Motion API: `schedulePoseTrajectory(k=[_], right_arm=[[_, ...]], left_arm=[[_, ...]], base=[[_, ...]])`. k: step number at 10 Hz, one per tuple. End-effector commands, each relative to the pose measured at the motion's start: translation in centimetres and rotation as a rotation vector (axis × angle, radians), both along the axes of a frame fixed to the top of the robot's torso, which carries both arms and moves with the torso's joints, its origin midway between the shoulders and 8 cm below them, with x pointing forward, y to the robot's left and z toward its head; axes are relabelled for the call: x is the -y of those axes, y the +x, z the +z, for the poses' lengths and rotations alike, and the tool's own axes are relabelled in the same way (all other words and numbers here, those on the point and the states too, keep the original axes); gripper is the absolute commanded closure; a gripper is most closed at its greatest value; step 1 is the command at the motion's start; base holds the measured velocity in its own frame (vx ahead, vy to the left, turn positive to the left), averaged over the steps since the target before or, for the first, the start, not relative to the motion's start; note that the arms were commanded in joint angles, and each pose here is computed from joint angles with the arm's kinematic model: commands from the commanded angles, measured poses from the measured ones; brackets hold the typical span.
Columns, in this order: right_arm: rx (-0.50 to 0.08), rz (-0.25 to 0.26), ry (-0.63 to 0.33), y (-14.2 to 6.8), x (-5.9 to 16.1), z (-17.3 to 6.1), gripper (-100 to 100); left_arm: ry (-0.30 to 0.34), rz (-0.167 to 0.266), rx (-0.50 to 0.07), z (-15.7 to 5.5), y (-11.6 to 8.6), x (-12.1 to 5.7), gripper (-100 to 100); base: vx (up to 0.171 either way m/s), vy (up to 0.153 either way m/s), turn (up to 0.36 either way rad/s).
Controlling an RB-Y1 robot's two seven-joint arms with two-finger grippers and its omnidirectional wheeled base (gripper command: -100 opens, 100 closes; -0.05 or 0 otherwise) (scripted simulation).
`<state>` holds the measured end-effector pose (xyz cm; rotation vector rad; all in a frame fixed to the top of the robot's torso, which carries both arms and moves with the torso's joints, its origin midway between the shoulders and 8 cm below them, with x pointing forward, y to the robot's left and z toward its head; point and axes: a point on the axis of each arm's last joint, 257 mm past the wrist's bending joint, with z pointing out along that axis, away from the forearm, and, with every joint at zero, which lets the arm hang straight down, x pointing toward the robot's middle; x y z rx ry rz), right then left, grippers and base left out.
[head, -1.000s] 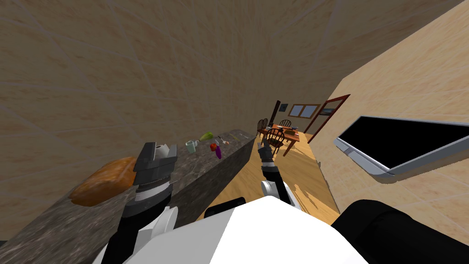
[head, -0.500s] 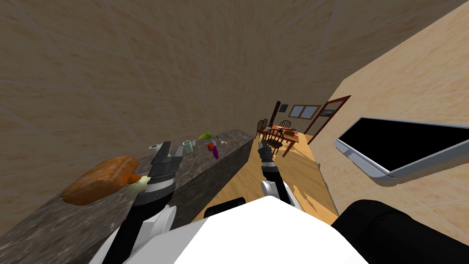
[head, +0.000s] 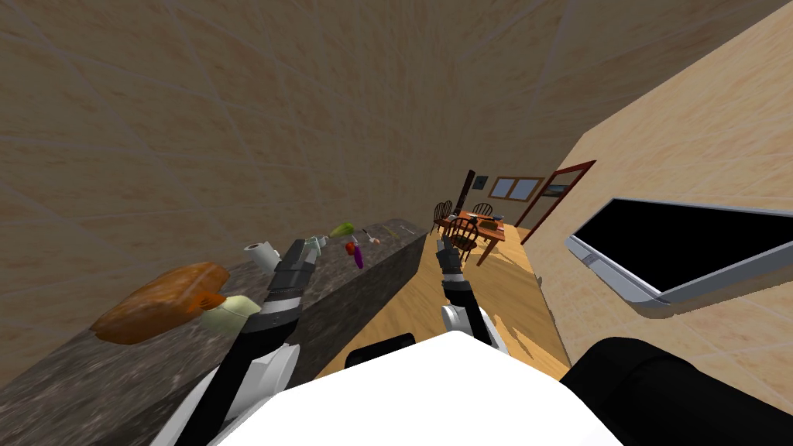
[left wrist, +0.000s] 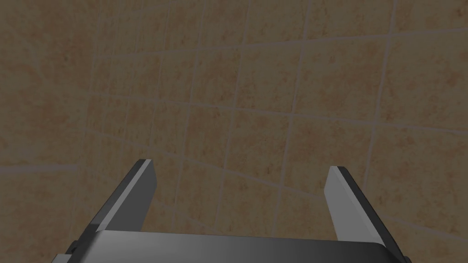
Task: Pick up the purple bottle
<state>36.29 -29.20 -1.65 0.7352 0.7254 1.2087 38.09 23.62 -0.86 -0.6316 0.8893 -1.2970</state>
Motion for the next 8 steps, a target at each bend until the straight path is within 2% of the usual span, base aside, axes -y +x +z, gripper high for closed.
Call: schedulePoseTrajectory(k=[1, 8], right_arm=[[0.000, 0.000, 0.000, 0.0, 0.0, 0.0, 0], [0.000, 0.000, 0.000, 0.0, 0.0, 0.0, 0]], left_arm=[[0.007, 0.004, -0.040, -0.9, 0.8, 0.0, -100], [0.073, 0.003, -0.219, -5.4, 4.5, 0.4, -100]], base=[[-0.014, -0.079, 0.015], [-0.010, -0.091, 0.014]])
